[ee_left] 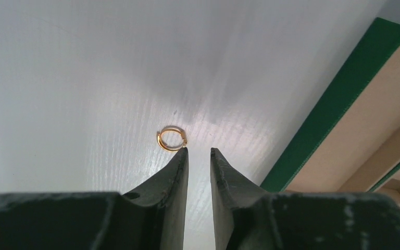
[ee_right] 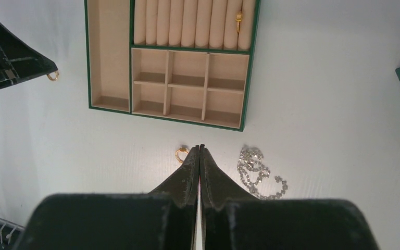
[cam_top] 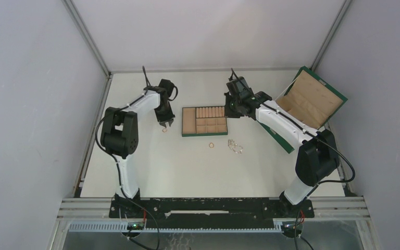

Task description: Organize the mixed jewelry

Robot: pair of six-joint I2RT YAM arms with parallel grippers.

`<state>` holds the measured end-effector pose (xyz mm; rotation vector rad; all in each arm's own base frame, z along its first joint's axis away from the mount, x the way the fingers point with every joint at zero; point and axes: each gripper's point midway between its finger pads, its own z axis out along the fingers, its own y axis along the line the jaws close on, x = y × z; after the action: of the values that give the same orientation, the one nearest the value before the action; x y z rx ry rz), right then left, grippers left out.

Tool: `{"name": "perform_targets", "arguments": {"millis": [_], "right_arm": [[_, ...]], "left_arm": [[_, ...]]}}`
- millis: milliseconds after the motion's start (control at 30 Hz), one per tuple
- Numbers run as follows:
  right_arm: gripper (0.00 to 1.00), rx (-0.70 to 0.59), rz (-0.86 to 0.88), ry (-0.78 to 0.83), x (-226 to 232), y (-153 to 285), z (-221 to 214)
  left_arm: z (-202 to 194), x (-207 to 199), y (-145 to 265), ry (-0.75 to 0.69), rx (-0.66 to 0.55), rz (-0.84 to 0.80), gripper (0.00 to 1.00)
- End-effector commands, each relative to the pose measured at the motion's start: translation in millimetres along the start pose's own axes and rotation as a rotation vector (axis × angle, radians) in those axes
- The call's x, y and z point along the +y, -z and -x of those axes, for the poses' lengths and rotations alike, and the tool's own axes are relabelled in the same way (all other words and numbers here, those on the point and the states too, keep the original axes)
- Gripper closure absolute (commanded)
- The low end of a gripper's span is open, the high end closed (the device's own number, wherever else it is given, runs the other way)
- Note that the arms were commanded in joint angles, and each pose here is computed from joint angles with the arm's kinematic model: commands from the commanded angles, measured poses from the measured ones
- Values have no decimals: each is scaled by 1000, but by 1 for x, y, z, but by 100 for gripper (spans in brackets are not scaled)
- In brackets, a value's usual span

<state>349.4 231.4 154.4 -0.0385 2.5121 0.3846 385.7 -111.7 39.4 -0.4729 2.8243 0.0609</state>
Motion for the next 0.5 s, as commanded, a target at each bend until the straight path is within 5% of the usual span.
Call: {"name": "perform_targets", "arguments": {"millis": [0,467], "right_arm": [[95,-32,2,-2,4,5,8],[95,-25,10,-1,6,0,6]], "left_arm": [[4,2,-3,7,-16,25,73],[-7,12,-16,21,23,54,74]]}}
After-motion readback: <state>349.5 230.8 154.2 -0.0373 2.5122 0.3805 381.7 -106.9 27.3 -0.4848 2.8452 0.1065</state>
